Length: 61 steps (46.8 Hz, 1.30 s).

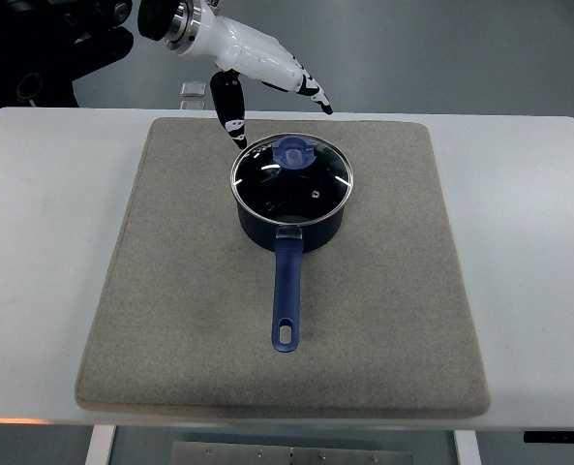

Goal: Open pot lid and place left with left hand
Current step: 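Swing the left hand over toward the pot's glass lid, then lower the left hand onto the blue knob of the glass lid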

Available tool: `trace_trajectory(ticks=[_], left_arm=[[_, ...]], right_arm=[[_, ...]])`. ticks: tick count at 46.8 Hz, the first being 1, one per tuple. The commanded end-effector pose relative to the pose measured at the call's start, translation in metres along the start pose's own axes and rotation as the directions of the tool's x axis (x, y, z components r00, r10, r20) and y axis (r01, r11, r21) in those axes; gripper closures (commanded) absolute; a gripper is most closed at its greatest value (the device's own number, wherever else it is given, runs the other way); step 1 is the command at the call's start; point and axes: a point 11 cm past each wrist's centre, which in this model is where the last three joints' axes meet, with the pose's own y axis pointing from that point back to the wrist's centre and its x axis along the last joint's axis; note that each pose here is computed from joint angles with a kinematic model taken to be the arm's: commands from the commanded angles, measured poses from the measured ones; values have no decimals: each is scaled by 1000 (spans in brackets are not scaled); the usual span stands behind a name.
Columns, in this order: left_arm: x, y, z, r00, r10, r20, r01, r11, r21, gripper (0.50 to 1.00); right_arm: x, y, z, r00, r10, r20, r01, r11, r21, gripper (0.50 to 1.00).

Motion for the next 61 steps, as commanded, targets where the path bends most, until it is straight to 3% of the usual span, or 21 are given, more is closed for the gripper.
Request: trace_trajectory(ticks=[1, 20, 37, 61], left_arm=[[-2, -3, 1, 1000, -2, -3, 2, 1000, -5, 514], [-10, -8, 3, 1000, -21, -8, 21, 1000, -16, 514], [-29, -13, 10, 993, -105, 52, 106, 994, -22, 514], [-36, -15, 6, 992, -117, 41, 118, 993, -16, 514]], right_arm=[[0, 0, 0, 1000, -1, 0, 1, 1000, 0, 585], [0, 0, 0, 1000, -1, 1, 1, 1000, 0, 585], [0, 0, 0, 1000, -1, 0, 1, 1000, 0, 585], [0, 0, 0, 1000, 1, 0, -1, 1000, 0, 585]])
